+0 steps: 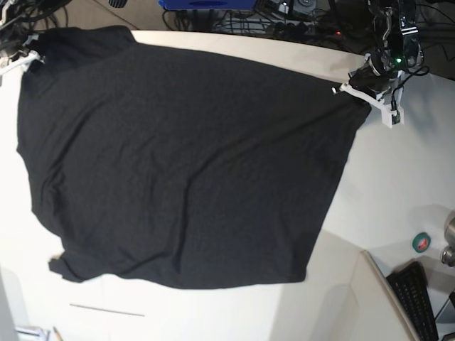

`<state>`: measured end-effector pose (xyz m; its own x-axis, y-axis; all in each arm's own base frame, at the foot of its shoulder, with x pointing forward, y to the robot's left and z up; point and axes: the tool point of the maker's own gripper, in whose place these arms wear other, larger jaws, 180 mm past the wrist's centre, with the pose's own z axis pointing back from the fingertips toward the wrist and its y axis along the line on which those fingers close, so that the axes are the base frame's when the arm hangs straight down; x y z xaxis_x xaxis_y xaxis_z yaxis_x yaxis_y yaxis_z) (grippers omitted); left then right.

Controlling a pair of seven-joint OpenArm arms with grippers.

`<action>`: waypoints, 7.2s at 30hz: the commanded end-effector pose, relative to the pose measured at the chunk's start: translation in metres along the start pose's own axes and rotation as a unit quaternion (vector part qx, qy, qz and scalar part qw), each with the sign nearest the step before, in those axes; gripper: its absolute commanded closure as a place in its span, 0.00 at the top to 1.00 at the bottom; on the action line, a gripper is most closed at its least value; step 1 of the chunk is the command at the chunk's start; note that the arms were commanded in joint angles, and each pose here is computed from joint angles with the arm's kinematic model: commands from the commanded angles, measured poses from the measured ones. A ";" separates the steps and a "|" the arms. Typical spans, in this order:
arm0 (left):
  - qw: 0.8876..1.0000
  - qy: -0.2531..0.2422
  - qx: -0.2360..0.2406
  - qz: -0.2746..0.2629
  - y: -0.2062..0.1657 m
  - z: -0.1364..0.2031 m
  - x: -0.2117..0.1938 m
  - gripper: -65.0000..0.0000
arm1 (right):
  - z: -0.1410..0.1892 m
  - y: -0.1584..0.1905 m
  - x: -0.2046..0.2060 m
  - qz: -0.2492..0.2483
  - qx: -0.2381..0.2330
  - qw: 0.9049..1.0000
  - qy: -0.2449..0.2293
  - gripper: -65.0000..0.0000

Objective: Layout the t-shirt on the table in an organized manner, then fold the t-shirt properly
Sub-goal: 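Lay the stretched t-shirt flat, pulling both grippers apart, then fold the held t-shirt edge over onto the shirt body with both grippers, then open both grippers and regrasp the folded edge of the t-shirt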

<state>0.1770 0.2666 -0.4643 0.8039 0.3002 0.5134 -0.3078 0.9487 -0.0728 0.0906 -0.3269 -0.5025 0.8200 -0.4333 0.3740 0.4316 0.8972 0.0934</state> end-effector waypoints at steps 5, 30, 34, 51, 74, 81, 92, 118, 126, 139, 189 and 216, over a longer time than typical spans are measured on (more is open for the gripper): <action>1.000 -0.019 0.003 -0.005 0.003 0.003 0.012 0.00 | 0.001 0.000 0.001 0.004 0.005 1.000 0.000 0.43; 1.000 -0.021 0.005 -0.004 0.005 0.003 0.013 0.00 | 0.009 0.008 0.015 0.013 0.003 1.000 -0.028 0.63; 1.000 -0.021 0.005 -0.004 0.006 0.003 0.014 0.00 | -0.003 0.010 -0.007 -0.005 0.014 1.000 0.002 0.63; 1.000 -0.021 0.005 -0.004 0.005 0.003 0.014 0.00 | -0.002 0.009 -0.019 -0.006 0.014 1.000 0.016 0.22; 0.998 -0.048 -0.011 -0.029 -0.008 0.034 0.019 0.00 | 0.047 -0.001 0.004 0.056 -0.039 0.997 0.024 0.00; 0.999 -0.026 -0.006 -0.036 -0.002 0.042 -0.002 0.00 | 0.059 -0.002 0.009 0.074 -0.051 0.996 0.014 0.00; 0.999 -0.025 0.006 -0.042 0.008 0.060 -0.010 0.00 | 0.061 -0.006 0.006 0.074 -0.056 0.996 0.018 0.00; 1.000 -0.019 0.015 -0.002 0.011 0.055 0.022 0.00 | 0.053 0.022 0.063 0.076 -0.033 0.996 -0.046 0.00; 0.999 -0.041 -0.004 0.003 -0.008 0.047 0.062 0.00 | 0.040 0.049 0.111 0.157 -0.052 0.985 -0.055 0.00; 0.999 -0.034 -0.004 0.032 -0.005 0.022 0.076 0.00 | 0.019 0.075 0.158 0.149 -0.039 0.986 -0.067 0.00; 0.997 -0.062 0.019 0.049 -0.016 -0.017 0.143 0.69 | -0.005 0.117 0.199 0.144 0.027 0.980 -0.138 0.51; 0.991 -0.114 -0.039 0.063 0.066 0.026 0.048 0.26 | -0.018 0.029 0.086 0.056 0.035 0.994 -0.083 0.52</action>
<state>0.1759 0.3352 -0.4328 0.6458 0.4139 0.6416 -0.3658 0.9053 -0.2158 0.1772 -0.3282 -0.4937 0.7986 -0.3301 0.5033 0.3096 0.9424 0.1267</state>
